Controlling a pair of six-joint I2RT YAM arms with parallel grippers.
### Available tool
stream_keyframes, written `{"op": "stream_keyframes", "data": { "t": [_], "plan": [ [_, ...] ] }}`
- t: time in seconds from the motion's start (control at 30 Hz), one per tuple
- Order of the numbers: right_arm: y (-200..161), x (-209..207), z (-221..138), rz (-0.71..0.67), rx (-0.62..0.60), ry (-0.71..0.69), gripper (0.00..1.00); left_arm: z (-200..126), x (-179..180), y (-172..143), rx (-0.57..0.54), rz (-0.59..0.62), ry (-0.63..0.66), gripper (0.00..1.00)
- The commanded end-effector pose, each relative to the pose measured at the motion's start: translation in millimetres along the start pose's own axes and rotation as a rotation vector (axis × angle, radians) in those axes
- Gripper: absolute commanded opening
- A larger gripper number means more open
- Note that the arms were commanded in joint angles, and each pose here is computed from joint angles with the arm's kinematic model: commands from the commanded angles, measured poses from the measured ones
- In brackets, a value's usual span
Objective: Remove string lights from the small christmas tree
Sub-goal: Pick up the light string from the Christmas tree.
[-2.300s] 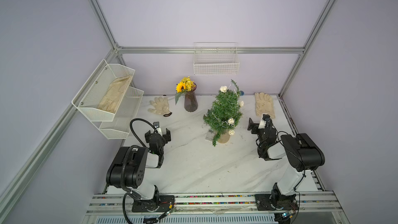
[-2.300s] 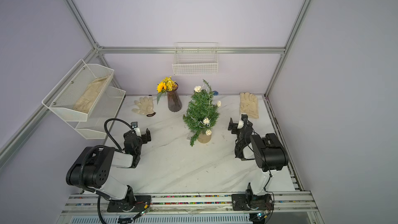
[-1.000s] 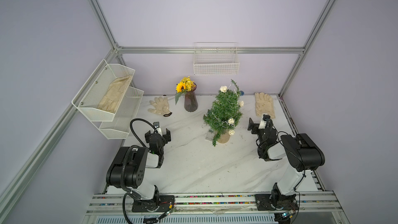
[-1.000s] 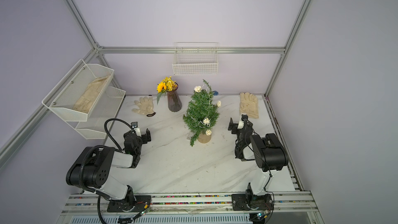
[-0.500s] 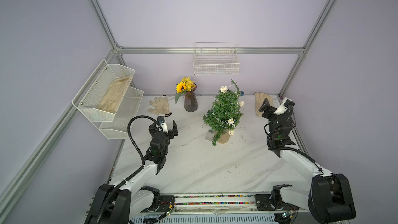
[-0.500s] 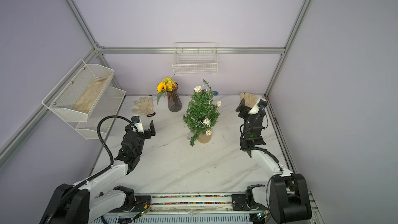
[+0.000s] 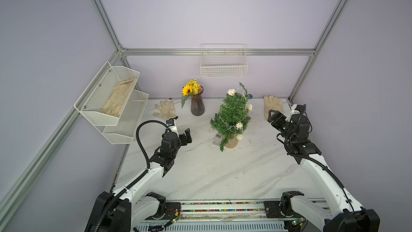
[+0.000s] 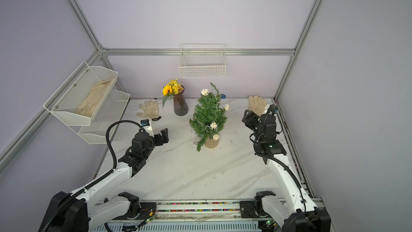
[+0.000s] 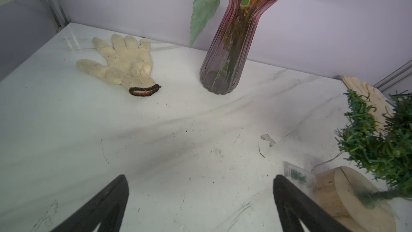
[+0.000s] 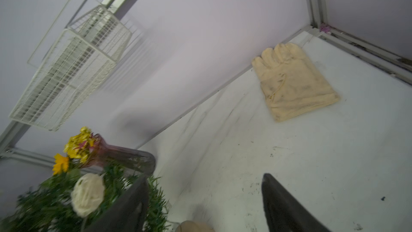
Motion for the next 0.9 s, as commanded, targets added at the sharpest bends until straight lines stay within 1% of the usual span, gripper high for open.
{"op": "stream_keyframes", "data": {
  "t": [0.0, 0.07, 0.13, 0.23, 0.37, 0.47, 0.5, 0.63, 0.77, 0.87],
  "plan": [
    [-8.5, 38.9, -15.3, 0.007, 0.125, 0.197, 0.63, -4.0, 19.6, 3.4, 0.003, -0.076, 0.140, 1.00],
    [-12.5, 51.8, -21.3, -0.027, 0.190, 0.257, 0.62, -5.9, 39.8, -4.9, -0.002, -0.119, 0.255, 1.00],
    [-8.3, 64.7, -35.4, -0.065, 0.201, 0.312, 0.58, -5.0, 50.9, -12.3, -0.012, -0.155, 0.310, 1.00],
    [2.3, 92.4, -60.9, -0.089, 0.163, 0.471, 0.51, 0.7, 47.9, -16.9, 0.005, -0.164, 0.295, 1.00],
    [-2.8, 118.6, -69.5, -0.070, 0.205, 0.630, 0.44, 8.2, 41.3, -19.9, 0.035, -0.151, 0.266, 1.00],
    [-7.8, 132.6, -74.3, -0.091, 0.210, 0.670, 0.37, 10.6, 42.3, -23.3, 0.049, -0.141, 0.276, 1.00],
    [-10.4, 137.7, -76.0, -0.104, 0.216, 0.682, 0.36, 10.7, 42.3, -23.1, 0.052, -0.141, 0.277, 1.00],
    [-28.2, 155.2, -79.4, -0.151, 0.279, 0.720, 0.35, 10.7, 39.9, -23.4, 0.053, -0.145, 0.259, 1.00],
    [-29.8, 166.1, -90.4, -0.172, 0.269, 0.737, 0.35, 10.9, 38.0, -23.7, 0.051, -0.151, 0.244, 1.00],
    [-31.8, 169.1, -90.0, -0.181, 0.280, 0.746, 0.35, 11.3, 36.4, -23.4, 0.054, -0.153, 0.236, 1.00]
  ]
}}
Point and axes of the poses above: each gripper's point midway between its finger pads, its own z axis out along the fingers, its own x axis along the line the jaws close on, y = z × x, the point moved 2 cm from there along -z, back along the fingers, and after that the axes turned 3 degrees about -z, right-handed, at the moved point
